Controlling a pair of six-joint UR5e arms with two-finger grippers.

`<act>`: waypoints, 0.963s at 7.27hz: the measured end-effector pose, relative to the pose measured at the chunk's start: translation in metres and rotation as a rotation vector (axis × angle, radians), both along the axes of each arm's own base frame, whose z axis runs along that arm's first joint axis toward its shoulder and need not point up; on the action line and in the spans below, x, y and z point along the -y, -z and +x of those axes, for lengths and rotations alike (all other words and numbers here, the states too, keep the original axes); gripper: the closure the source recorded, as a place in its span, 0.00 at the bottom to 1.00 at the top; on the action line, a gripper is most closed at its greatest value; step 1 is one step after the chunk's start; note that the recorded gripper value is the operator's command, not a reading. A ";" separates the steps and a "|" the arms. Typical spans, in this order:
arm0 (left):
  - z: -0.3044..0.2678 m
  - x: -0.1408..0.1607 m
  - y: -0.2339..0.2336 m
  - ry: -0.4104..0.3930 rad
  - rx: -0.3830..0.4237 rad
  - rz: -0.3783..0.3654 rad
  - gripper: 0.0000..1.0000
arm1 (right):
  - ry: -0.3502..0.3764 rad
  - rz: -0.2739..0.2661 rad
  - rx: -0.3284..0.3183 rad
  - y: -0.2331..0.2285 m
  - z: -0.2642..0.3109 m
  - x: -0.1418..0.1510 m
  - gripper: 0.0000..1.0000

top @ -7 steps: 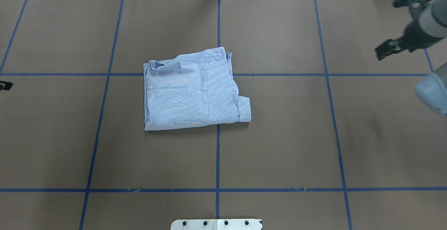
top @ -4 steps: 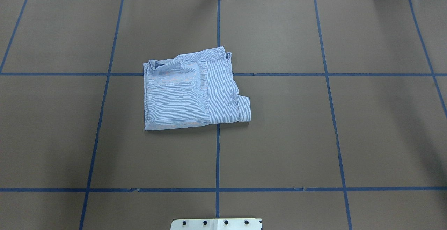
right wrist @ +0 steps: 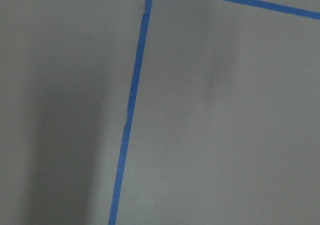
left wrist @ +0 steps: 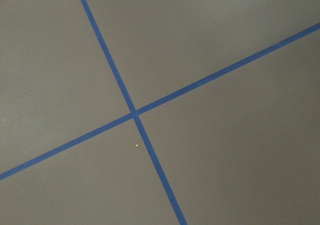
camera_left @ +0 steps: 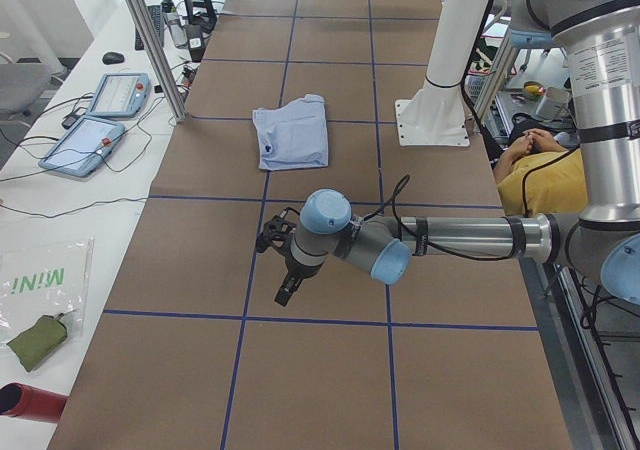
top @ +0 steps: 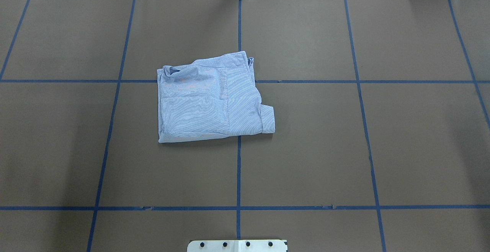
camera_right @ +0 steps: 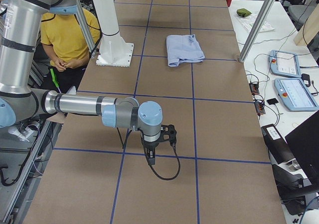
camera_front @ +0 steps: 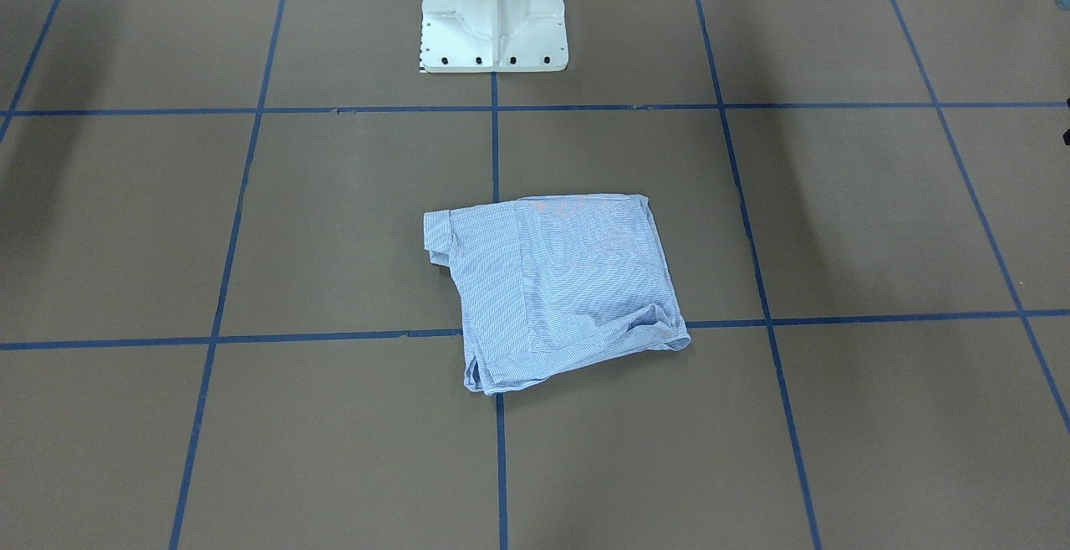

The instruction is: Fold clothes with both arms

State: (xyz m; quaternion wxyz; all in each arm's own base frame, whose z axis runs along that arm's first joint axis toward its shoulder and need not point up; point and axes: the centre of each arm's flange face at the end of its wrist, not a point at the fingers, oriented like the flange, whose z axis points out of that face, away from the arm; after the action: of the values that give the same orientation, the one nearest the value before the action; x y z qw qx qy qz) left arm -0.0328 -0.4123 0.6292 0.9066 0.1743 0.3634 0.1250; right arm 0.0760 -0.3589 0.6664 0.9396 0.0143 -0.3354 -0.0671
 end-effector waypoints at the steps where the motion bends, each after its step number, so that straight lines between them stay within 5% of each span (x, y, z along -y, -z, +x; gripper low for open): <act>1: -0.001 -0.004 -0.006 -0.010 -0.029 -0.063 0.00 | -0.006 0.008 0.004 0.002 0.001 0.002 0.00; 5: -0.011 -0.022 -0.033 -0.119 -0.019 -0.237 0.00 | -0.004 0.021 0.007 0.004 0.002 0.002 0.00; 7: -0.032 -0.007 -0.020 -0.095 -0.022 -0.252 0.00 | 0.004 0.033 -0.001 0.006 0.002 0.003 0.00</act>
State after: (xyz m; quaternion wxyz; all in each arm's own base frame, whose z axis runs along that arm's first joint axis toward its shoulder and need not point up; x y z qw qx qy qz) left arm -0.0646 -0.4052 0.6492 0.9104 0.0430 0.3939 0.1193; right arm 0.0783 -0.3622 0.6604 0.9392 0.0292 -0.3340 -0.0745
